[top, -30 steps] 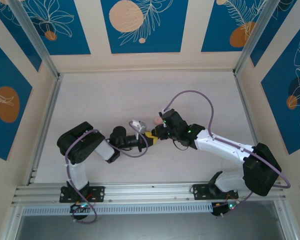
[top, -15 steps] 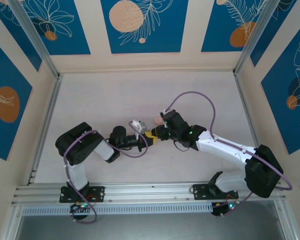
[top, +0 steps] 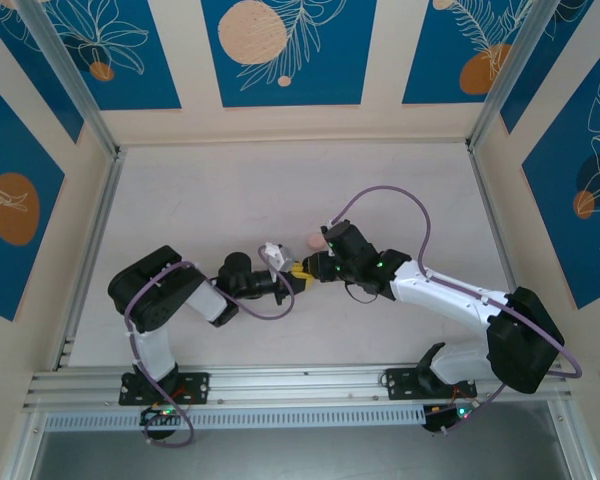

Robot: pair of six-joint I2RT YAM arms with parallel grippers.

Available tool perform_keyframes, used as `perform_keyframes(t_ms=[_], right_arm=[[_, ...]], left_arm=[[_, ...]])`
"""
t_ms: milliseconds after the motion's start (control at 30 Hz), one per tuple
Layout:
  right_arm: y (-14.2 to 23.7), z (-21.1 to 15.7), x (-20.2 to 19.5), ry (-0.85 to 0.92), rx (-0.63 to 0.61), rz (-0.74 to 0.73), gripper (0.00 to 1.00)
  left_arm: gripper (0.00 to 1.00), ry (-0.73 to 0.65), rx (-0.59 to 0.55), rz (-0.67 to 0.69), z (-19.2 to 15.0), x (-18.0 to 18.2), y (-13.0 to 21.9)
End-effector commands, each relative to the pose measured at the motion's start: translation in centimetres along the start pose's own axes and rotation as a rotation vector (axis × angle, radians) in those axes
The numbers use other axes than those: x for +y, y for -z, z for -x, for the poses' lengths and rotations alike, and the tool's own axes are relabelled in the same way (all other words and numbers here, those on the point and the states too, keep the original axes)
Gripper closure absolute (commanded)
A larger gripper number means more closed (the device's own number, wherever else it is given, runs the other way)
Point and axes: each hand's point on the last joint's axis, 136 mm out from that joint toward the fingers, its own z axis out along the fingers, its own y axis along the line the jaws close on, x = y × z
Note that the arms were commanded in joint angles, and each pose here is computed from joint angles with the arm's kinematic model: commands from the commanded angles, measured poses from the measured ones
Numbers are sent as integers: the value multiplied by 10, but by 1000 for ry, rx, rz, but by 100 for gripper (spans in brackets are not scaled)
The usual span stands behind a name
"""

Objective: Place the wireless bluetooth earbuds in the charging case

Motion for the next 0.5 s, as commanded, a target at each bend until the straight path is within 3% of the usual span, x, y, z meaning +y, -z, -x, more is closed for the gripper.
perform_keyframes(t_ms=[0,233,467], right_arm=[[3,-15,7,-28,83,37,66],[22,6,16,-50,22,122,59],[53,24,30,-50,-47,325,57]], left_arm=[[93,-100,-93,0,30,-6,0],[93,-114,-90,-19,29,-10,1],[93,-146,-94,-79,33,-23,4]])
